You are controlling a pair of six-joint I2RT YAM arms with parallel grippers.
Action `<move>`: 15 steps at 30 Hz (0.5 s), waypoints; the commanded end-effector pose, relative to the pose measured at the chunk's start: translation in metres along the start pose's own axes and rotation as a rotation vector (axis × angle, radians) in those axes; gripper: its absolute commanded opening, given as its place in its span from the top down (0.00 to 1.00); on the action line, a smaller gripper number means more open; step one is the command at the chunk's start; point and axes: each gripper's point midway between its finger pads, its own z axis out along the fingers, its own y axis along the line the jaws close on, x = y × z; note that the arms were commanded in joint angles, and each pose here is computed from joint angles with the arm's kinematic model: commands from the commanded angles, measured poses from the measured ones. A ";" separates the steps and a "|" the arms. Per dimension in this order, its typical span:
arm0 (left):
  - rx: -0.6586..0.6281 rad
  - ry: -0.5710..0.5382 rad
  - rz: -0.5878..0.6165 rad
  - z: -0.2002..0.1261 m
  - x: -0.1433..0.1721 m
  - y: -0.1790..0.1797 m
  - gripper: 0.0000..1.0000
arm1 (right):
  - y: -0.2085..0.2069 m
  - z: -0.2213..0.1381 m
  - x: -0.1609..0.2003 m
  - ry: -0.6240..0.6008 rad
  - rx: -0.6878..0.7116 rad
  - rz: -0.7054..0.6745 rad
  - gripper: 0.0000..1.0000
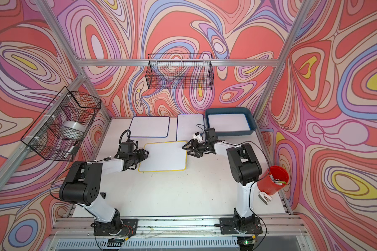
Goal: Put the whiteboard into the storage box
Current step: Pick up the whiteboard at the center of the board.
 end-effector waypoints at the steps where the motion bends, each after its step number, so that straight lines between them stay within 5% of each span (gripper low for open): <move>1: 0.102 0.630 -0.142 -0.022 0.168 -0.017 0.43 | 0.062 0.034 0.053 0.200 -0.201 -0.162 0.29; 15: 0.140 0.650 -0.110 -0.035 0.201 -0.044 0.46 | 0.061 0.043 0.043 0.127 -0.280 -0.150 0.29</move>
